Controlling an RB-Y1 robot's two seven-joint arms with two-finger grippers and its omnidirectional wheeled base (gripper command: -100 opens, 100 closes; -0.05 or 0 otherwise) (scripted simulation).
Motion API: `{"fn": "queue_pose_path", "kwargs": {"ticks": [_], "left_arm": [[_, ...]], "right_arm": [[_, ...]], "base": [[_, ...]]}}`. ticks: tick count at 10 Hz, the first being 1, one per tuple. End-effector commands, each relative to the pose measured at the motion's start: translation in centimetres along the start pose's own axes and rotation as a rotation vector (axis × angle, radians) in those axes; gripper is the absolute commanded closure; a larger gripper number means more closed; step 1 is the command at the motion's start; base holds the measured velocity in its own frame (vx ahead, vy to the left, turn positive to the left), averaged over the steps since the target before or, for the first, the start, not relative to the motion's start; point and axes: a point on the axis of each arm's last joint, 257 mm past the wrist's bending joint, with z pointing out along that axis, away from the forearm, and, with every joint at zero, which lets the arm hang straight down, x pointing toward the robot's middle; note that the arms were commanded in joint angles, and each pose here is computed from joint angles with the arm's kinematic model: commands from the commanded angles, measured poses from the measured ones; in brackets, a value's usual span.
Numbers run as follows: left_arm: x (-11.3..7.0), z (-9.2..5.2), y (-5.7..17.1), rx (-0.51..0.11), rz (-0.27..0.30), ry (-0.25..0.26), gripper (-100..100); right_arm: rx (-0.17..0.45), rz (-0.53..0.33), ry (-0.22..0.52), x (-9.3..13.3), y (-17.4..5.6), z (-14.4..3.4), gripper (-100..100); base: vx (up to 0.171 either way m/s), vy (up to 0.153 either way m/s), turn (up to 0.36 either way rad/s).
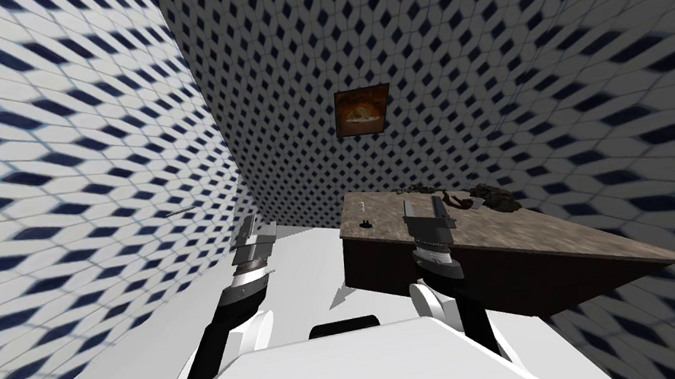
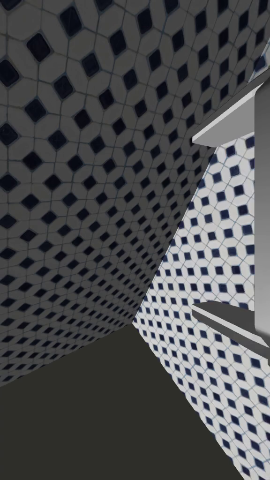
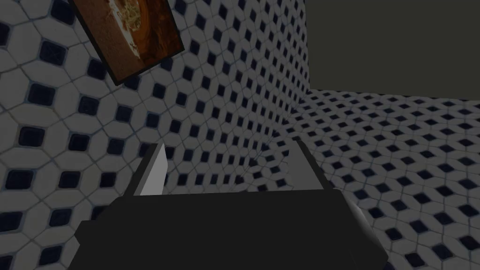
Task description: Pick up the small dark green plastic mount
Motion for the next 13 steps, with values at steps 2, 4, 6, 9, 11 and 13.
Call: {"fn": "queue_pose_path", "kwargs": {"ticks": [2,4,6,9,11,13], "left_arm": [[0.0,0.0,0.0,0.000,0.000,0.000,0],[0.0,0.0,0.0,0.000,0.000,0.000,0],[0.0,0.0,0.0,0.000,0.000,0.000,0],[0.0,0.0,0.0,0.000,0.000,0.000,0],[0.0,0.0,0.0,0.000,0.000,0.000,0],[0.0,0.0,0.0,0.000,0.000,0.000,0]], "right_arm": [[0.024,-0.061,0.080,0.6,-0.5,-0.2,-100],[0.037,-0.100,0.127,0.9,-0.8,-0.3,-100],[0.064,-0.195,0.212,1.2,-1.6,-0.8,-100],[0.082,-0.257,0.291,1.7,-2.2,-1.2,-100],[0.097,-0.322,0.357,1.9,-2.8,-1.6,-100],[0.112,-0.390,0.428,2.1,-3.4,-2.2,-100]], "base": [[0.013,0.063,-0.046],[0.019,0.095,-0.050],[0.047,0.120,-0.068],[0.034,0.082,-0.051],[0.054,0.103,-0.058],[0.041,0.123,-0.071]]}}
